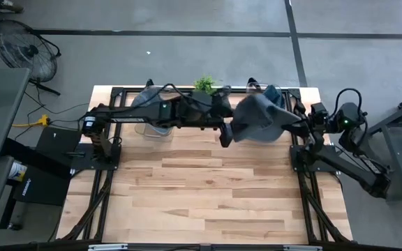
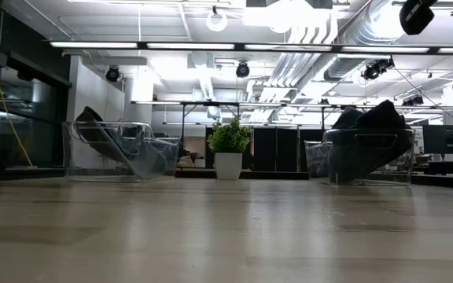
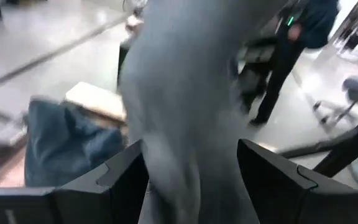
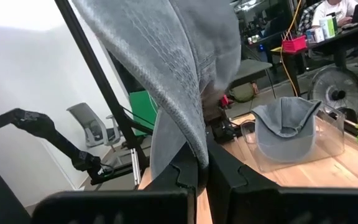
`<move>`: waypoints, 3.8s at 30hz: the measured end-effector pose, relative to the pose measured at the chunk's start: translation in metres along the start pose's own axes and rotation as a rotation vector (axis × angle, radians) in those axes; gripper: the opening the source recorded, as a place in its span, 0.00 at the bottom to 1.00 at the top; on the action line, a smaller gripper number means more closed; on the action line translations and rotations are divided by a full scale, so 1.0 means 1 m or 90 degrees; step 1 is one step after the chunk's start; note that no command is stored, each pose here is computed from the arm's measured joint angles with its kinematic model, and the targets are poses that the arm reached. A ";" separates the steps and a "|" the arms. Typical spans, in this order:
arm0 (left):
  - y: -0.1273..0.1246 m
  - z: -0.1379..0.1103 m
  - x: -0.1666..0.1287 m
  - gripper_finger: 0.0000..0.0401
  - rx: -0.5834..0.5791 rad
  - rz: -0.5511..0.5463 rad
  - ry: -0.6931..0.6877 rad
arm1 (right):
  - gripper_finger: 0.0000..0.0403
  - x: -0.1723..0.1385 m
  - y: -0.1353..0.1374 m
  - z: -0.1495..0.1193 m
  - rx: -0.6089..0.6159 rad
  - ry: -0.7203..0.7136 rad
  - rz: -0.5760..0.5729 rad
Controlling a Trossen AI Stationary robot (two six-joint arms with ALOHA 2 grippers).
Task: Pick & Place hat
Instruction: Put the gray cap into the left transparent bin
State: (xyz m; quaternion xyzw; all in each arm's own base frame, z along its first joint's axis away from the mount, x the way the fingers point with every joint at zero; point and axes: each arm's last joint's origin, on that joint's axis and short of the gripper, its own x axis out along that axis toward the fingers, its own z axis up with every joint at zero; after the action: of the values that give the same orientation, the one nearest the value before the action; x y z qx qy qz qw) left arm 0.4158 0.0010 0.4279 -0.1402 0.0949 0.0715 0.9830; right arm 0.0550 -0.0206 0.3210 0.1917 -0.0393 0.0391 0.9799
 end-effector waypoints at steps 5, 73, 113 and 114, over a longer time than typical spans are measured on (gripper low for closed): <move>0.000 0.001 0.001 0.58 -0.012 0.017 -0.020 | 0.01 0.005 -0.003 0.003 0.005 0.005 0.014; 0.087 0.011 -0.112 0.00 -0.422 0.436 0.155 | 0.53 0.006 -0.010 -0.002 0.035 0.018 -0.055; 0.176 0.019 -0.212 0.00 -0.715 0.501 0.294 | 0.53 0.020 -0.027 -0.007 0.032 0.082 -0.071; 0.178 0.019 -0.213 0.00 -0.720 0.494 0.293 | 0.53 0.020 -0.027 -0.007 0.032 0.082 -0.071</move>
State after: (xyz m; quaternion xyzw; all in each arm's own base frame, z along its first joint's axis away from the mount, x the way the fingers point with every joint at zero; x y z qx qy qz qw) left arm 0.1818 0.1513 0.4438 -0.5952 0.2910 0.4224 0.6186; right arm 0.0780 -0.0416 0.3068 0.2151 0.0354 -0.0022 0.9759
